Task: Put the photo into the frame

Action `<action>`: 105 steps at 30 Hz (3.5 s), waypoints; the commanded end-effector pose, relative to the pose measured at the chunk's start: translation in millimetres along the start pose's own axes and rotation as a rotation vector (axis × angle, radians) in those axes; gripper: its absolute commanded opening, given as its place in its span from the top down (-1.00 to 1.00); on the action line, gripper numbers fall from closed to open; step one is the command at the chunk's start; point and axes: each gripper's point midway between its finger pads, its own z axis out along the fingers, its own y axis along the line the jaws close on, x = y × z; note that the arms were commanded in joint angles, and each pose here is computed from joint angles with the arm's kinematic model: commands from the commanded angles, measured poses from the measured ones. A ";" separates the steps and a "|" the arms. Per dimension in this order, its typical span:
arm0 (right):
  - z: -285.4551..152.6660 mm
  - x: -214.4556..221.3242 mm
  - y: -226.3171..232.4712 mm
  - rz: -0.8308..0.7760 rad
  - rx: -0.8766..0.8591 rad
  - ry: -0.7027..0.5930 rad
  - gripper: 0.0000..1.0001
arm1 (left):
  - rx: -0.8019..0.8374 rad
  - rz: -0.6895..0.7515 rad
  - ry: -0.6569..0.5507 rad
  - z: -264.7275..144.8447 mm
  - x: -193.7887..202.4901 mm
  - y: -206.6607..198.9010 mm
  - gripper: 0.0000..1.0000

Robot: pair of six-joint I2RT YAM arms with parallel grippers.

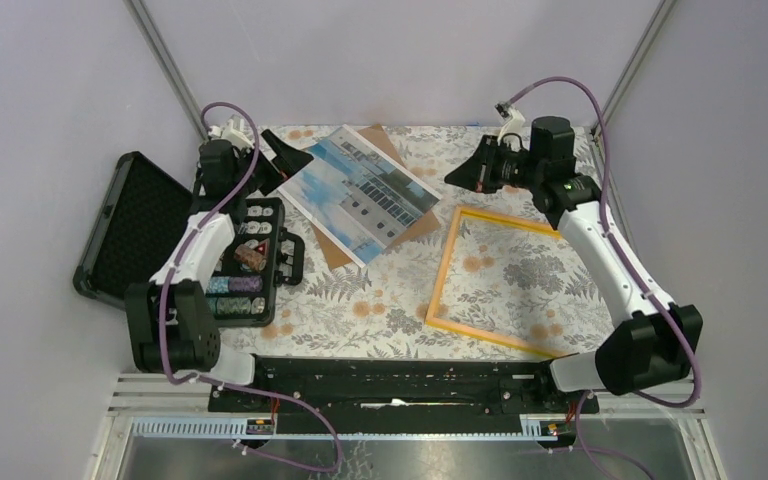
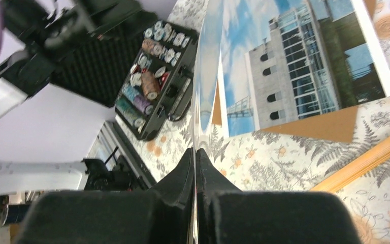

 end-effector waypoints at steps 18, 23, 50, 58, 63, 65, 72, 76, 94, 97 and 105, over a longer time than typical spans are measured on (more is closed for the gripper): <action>-39.8 16.9 59.9 -0.110 -0.104 -0.019 1.00 | 0.582 0.088 0.234 53.5 39.4 32.3 -0.98; -37.5 13.3 57.4 -0.113 -0.095 -0.031 1.00 | 0.628 0.029 0.278 74.0 51.2 44.1 -0.98; -32.2 10.6 -47.4 0.170 0.021 -0.069 1.00 | 0.746 -0.040 0.377 47.8 65.4 35.0 -0.16; -31.4 3.0 -61.3 0.240 -0.013 -0.063 1.00 | 0.765 -0.059 0.425 57.8 81.3 28.5 -0.21; -38.2 1.7 -78.5 0.265 0.013 -0.076 1.00 | 0.764 -0.061 0.428 57.9 80.9 29.4 -0.02; -40.3 3.2 -83.8 0.275 0.022 -0.072 1.00 | 0.759 -0.063 0.425 57.0 78.1 31.8 0.06; -36.8 13.5 -94.7 0.312 0.019 -0.037 1.00 | 0.755 -0.071 0.415 56.0 73.5 31.0 0.35; -35.3 16.9 -101.2 0.327 0.030 -0.031 1.00 | 0.753 -0.067 0.417 56.0 73.6 31.3 0.52; -48.4 89.4 -231.3 0.574 0.524 0.078 -0.37 | 0.496 -0.308 0.508 85.5 131.3 55.3 1.00; -53.5 102.7 -248.7 0.587 0.616 0.110 -0.43 | 0.324 -0.225 0.588 92.7 166.6 66.4 1.00; -66.4 106.2 -268.9 0.566 0.755 0.101 -0.48 | 0.145 -0.301 0.635 80.2 188.9 75.5 1.00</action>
